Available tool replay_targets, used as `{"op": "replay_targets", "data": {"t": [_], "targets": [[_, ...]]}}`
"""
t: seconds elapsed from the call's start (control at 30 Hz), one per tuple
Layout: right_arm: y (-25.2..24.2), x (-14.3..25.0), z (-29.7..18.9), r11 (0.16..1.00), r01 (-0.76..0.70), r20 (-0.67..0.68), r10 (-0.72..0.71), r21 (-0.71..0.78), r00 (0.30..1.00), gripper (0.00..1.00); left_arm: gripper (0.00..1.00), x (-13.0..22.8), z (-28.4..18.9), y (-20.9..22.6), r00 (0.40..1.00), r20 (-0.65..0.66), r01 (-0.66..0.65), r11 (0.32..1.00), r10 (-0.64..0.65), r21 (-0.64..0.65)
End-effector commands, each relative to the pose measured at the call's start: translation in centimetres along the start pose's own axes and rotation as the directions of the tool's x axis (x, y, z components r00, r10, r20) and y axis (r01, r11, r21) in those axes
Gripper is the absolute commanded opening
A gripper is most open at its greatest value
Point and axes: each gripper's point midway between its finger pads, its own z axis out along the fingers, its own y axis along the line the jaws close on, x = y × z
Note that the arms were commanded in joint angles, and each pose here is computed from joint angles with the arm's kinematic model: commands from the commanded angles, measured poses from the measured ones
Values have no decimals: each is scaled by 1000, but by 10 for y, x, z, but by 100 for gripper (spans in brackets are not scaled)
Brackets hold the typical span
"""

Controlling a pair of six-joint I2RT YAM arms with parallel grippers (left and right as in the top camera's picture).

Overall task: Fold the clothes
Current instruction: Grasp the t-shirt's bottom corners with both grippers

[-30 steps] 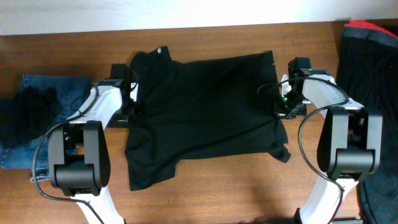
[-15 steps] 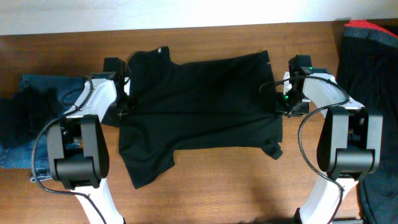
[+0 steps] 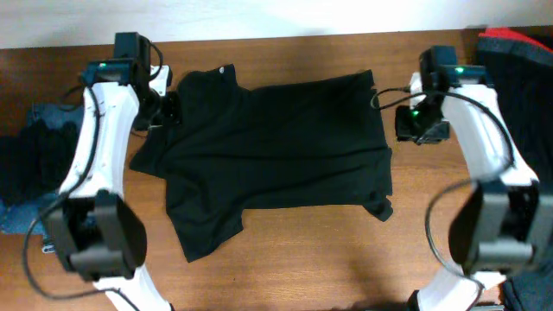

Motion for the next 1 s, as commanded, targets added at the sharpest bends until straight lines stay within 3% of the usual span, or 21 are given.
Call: {"op": "replay_targets", "data": {"t": [0.0,0.17,0.27,0.33,0.43,0.57,0.7,0.97], "targets": [[-1,9,-52,999,-45,85,46,-8,995,42,52,7,-49,-1,997,64,-33,998,36,-46],[-3,57,-94,994,-112,81,112,-11,990,43,49,43,-63,-13,1000,13,-13,999,13,-37],[-5,78,-102,994,-111,125,112,-12,986,50,49,81,-47,-20,998,-54,26,999,-28,-36],[-5,89,-91,994,-107,143,109,-20,984,66,49,111,-27,-19,990,-113,80,996,-84,-43],[0,102,-57,993,-103,99,108,-51,989,74,50,163,7,-25,964,-236,125,992,-124,-8],[6,115,-3,991,-101,49,106,-85,993,76,52,212,45,-24,927,-347,149,989,-142,-6],[10,118,32,989,-100,51,106,-113,993,83,55,235,64,-27,911,-383,168,986,-152,9],[10,119,65,988,-103,20,106,-116,994,84,55,247,82,-23,912,-373,184,983,-170,3]]}}
